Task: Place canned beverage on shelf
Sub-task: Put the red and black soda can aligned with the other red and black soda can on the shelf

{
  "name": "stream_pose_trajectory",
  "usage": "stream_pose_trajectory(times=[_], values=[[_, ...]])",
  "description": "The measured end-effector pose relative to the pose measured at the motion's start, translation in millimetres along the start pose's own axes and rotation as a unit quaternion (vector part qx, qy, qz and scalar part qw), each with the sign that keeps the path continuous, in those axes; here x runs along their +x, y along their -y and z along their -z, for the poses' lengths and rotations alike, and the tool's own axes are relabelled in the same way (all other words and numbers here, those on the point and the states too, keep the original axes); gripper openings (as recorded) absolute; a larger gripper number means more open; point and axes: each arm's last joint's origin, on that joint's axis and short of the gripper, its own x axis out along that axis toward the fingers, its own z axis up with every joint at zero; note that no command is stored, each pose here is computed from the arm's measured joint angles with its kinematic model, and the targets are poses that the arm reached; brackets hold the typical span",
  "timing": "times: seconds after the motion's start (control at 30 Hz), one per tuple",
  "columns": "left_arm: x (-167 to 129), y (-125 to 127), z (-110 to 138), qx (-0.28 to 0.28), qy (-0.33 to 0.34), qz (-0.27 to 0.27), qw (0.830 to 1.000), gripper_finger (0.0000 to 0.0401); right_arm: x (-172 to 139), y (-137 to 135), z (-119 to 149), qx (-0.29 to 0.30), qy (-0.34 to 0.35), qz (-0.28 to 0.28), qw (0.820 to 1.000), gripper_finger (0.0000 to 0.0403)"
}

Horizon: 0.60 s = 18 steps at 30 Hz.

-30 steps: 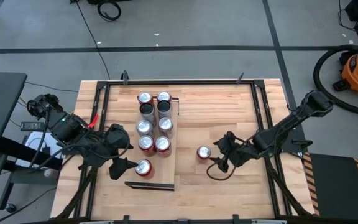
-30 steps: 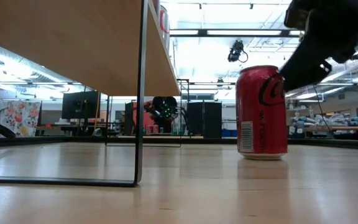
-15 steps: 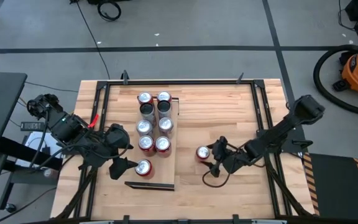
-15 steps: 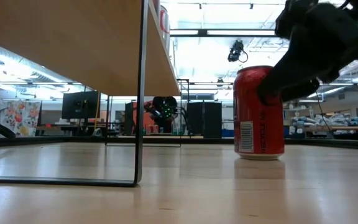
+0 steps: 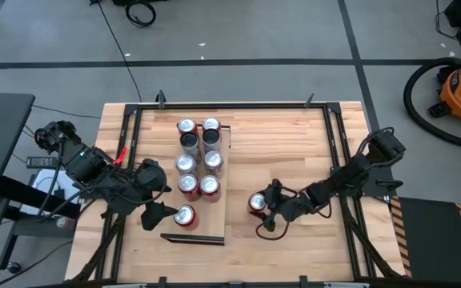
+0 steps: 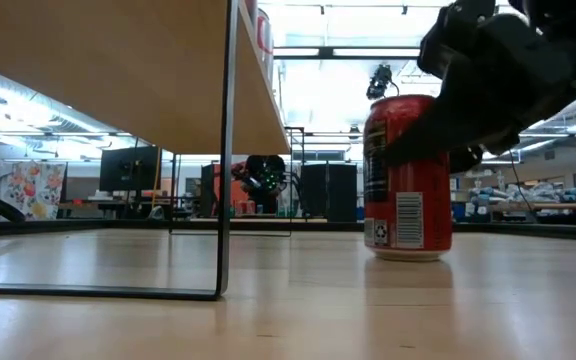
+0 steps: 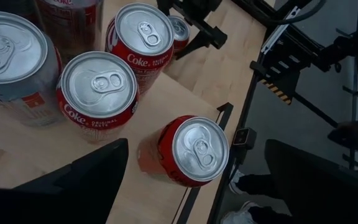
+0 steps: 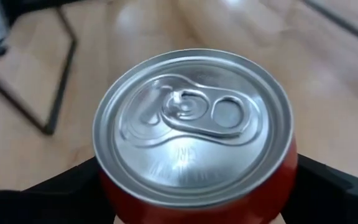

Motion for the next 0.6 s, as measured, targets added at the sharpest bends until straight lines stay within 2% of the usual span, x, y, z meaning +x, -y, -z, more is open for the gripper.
stream_pose_trajectory(times=[0.13,0.33,0.47,0.6], values=[[0,0,0,0.0,0.0,0.0,1.0,0.0388,1,-1,-2,-0.023,-0.02,-0.048,0.998,0.0329],[0,0,0,0.0,0.0,0.0,1.0,0.0389,3,-8,-9,-0.049,-0.027,-0.073,0.996,0.0325],[0,0,0,0.0,0.0,0.0,1.0,0.0388,6,-27,-36,-0.062,-0.038,-0.093,0.993,0.0325],[0,0,0,0.002,-0.005,0.003,1.0,0.0388,4,-42,-65,-0.073,-0.065,-0.056,0.994,0.0324]])
